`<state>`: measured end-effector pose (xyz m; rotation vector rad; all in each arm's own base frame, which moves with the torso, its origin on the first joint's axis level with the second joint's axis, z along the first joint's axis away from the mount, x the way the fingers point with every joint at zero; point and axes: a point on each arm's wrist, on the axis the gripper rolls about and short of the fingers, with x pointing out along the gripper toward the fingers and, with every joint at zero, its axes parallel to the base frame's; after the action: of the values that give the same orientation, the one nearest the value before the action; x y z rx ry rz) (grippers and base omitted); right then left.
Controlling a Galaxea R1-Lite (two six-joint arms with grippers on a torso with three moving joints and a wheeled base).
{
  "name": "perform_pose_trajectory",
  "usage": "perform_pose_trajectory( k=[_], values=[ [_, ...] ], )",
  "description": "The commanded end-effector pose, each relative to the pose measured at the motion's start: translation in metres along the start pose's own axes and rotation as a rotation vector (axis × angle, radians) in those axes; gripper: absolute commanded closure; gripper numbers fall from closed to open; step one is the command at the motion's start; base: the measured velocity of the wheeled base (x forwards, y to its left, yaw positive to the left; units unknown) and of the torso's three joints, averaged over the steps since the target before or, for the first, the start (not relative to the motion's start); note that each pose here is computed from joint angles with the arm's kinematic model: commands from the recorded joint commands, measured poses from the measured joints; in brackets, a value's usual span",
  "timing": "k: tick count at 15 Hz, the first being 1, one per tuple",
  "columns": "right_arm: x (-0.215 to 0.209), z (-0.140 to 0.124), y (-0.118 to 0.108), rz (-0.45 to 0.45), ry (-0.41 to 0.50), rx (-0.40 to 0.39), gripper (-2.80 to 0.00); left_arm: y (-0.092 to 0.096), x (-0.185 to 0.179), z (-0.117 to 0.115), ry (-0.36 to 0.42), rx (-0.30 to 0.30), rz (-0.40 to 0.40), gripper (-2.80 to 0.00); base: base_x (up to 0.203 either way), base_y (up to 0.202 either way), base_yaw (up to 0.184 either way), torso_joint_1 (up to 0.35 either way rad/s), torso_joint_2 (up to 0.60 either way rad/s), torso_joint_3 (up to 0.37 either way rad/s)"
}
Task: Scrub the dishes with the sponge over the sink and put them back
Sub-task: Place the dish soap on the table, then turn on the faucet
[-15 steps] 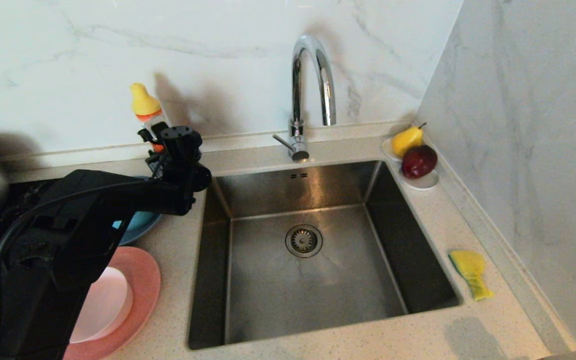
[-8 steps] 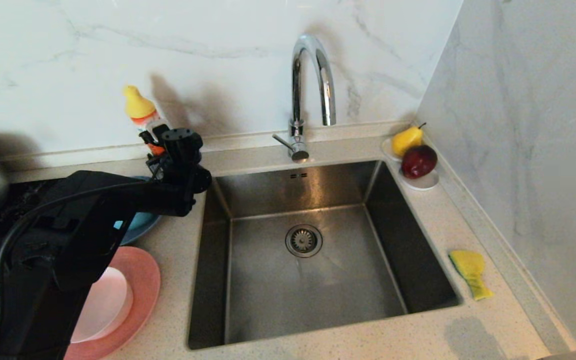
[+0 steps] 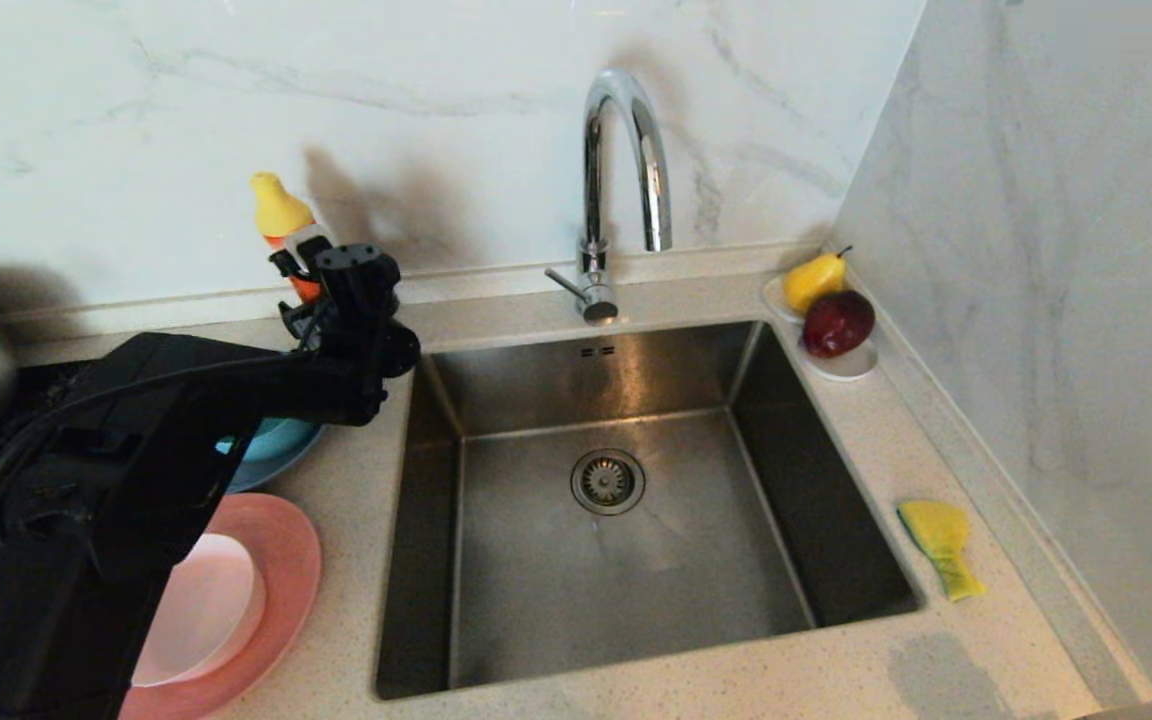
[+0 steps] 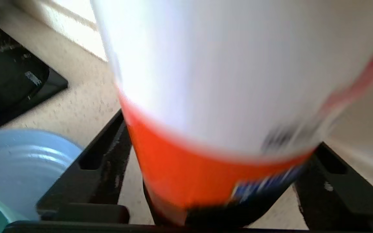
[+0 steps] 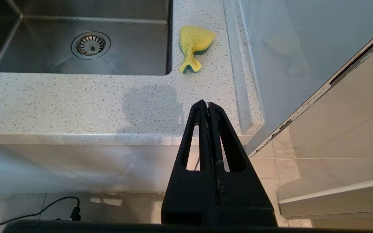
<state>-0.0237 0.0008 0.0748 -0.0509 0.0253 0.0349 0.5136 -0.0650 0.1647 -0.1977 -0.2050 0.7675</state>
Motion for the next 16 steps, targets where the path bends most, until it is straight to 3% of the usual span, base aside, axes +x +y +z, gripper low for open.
perform_pose_trajectory(
  k=[1, 11, 16],
  values=[
    [0.0, 0.0, 0.0, 0.001, -0.002, -0.001, 0.0, 0.001, -0.002, 0.026, -0.03, -0.039, 0.003, -2.8, 0.0, 0.0, 0.0, 0.0, 0.0, 0.0],
    [0.0, 0.0, 0.0, 0.001, 0.0, -0.001, 0.0, 0.029, -0.032, 0.143, -0.112, -0.111, -0.008, -2.8, 0.0, 0.0, 0.0, 0.0, 0.0, 0.0],
    [0.0, 0.0, 0.0, 0.001, 0.0, -0.001, 0.0, 0.064, -0.063, 0.222, -0.149, -0.153, -0.037, -2.8, 0.0, 0.0, 0.0, 0.0, 0.0, 0.0]
  ],
)
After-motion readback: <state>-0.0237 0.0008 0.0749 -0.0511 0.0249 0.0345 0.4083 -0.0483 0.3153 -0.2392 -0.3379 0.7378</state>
